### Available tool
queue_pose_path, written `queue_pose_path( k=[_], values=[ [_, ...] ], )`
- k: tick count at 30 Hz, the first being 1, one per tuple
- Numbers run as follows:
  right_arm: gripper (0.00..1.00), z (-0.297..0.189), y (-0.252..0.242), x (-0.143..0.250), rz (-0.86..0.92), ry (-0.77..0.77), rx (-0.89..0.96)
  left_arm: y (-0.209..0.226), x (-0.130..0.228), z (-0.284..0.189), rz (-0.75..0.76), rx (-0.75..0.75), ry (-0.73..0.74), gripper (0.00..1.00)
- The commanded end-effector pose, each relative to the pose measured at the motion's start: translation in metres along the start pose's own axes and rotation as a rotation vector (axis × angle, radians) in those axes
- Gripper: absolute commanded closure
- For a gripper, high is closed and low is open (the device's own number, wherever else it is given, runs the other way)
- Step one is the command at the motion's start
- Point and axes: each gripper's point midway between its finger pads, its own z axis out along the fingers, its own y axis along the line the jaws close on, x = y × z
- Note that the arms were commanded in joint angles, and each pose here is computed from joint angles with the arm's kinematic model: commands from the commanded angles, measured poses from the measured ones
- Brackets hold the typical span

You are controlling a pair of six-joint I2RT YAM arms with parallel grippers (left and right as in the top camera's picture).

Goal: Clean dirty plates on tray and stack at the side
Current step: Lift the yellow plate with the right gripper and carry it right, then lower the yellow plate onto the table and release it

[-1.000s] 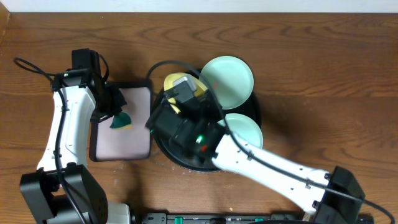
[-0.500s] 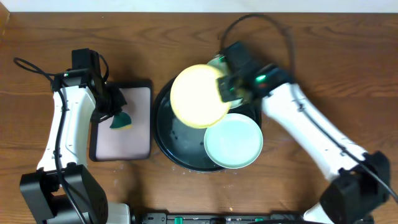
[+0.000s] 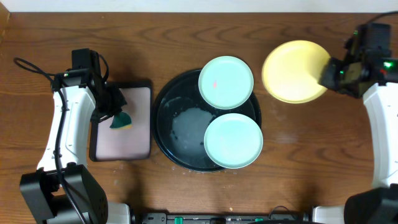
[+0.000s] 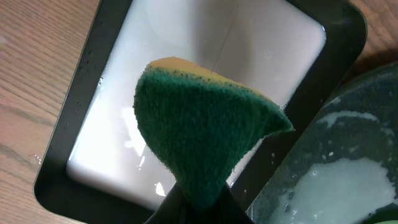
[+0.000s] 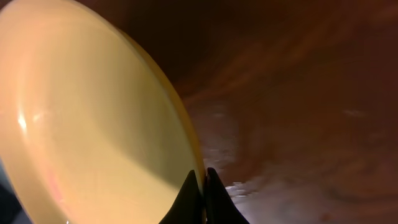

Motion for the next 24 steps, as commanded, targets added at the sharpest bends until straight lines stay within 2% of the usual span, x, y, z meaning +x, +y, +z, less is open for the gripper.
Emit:
queue_pose_path(
  k=[1,6,18,20,21,22,23,24],
  values=[
    [0.99,0.024,-0.032,0.009,0.065,0.061,0.081,0.004,0.003,0.003,0.005,-0.011,0.008,0.92],
    [0.99,0.057,-0.056,0.021,0.114,0.109,0.117,0.004,0.003,0.003,0.005,-0.010,0.007,0.93],
    [0.98,0.117,-0.072,0.061,0.123,0.194,0.143,0.003,0.001,0.003,0.005,-0.008,0.000,0.93],
    [0.91,0.119,-0.073,0.063,0.124,0.196,0.144,0.003,0.000,0.003,0.005,-0.007,-0.002,0.93],
    [0.81,0.119,-0.073,0.063,0.124,0.194,0.143,0.003,0.000,0.003,0.006,-0.006,-0.003,0.93],
    [0.66,0.119,-0.072,0.061,0.123,0.191,0.140,0.002,-0.001,0.003,0.006,-0.005,-0.007,0.92],
    [0.61,0.117,-0.071,0.059,0.123,0.187,0.137,0.002,-0.001,0.003,0.006,-0.004,-0.009,0.93],
    [0.60,0.115,-0.071,0.058,0.123,0.189,0.136,0.002,-0.002,0.003,0.006,-0.003,-0.010,0.93]
  ],
)
